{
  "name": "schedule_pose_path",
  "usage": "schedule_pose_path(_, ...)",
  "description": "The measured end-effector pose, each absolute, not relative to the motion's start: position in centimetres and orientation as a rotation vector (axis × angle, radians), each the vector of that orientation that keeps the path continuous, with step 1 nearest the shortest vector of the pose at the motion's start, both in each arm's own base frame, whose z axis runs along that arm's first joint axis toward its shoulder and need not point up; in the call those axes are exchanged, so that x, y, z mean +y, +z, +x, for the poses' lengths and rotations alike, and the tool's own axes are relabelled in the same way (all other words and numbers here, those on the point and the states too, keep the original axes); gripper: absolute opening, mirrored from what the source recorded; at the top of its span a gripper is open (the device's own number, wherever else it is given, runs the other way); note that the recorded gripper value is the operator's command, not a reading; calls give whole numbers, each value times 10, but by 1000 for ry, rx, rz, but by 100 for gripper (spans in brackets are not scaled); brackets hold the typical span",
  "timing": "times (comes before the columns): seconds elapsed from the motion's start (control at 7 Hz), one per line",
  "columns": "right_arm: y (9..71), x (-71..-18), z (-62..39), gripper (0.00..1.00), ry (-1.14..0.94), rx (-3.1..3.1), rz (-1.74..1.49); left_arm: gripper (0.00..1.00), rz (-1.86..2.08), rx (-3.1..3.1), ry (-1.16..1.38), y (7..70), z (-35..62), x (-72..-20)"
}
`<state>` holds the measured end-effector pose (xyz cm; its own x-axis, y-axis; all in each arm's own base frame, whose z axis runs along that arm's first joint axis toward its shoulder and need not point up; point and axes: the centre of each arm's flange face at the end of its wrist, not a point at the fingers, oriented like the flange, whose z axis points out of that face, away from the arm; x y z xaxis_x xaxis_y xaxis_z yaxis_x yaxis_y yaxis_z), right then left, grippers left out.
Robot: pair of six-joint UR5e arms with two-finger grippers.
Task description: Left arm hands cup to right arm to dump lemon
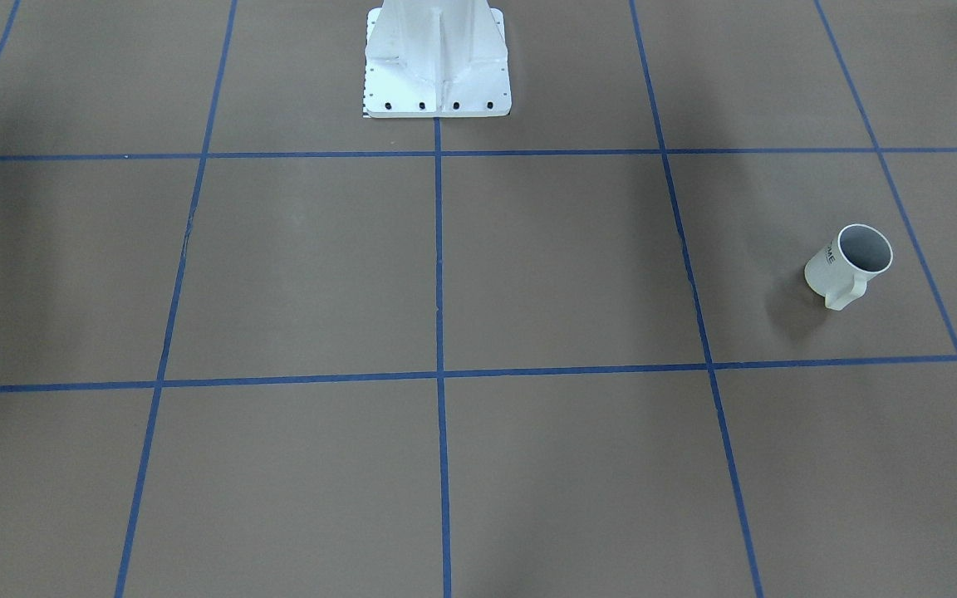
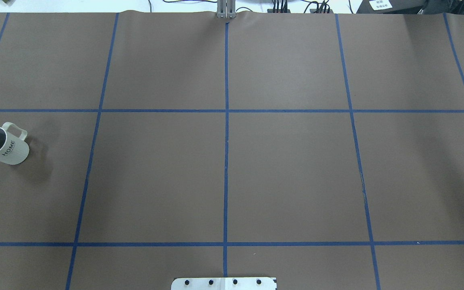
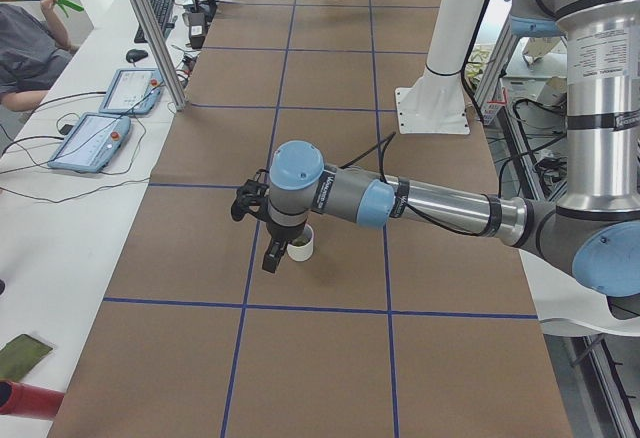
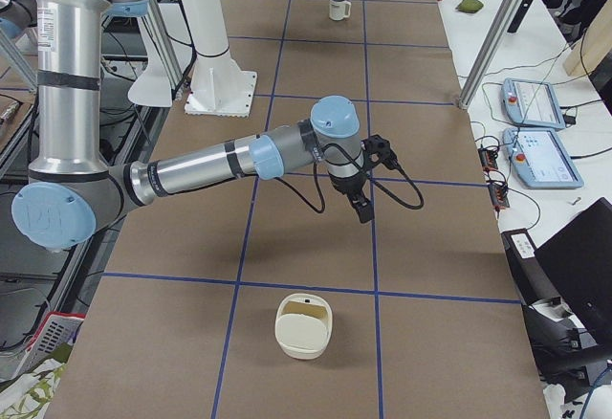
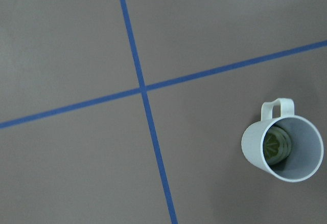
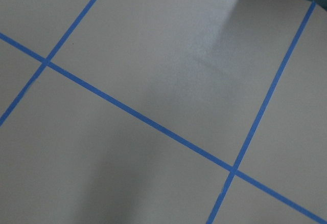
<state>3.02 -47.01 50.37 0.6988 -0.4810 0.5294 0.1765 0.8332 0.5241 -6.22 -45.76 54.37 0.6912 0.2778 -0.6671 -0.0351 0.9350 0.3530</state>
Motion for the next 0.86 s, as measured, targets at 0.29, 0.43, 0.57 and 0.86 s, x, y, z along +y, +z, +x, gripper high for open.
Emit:
schedule_pose_path(0.29, 519, -475, 28, 100, -398, -725, 522, 100, 397, 795, 161, 542, -62, -468)
schedule_pose_path(0.43, 518, -476, 24, 100, -372, -754, 529, 100, 425, 802, 171, 548, -55, -472)
schedule_pose_path(0.57, 509, -477, 15, 100, -328, -785, 518, 100, 406, 819, 177, 556, -35, -475)
schedule_pose_path(0.86, 487, -483, -17, 100, -257, -806, 486, 100, 310, 855, 144, 570, 9, -476)
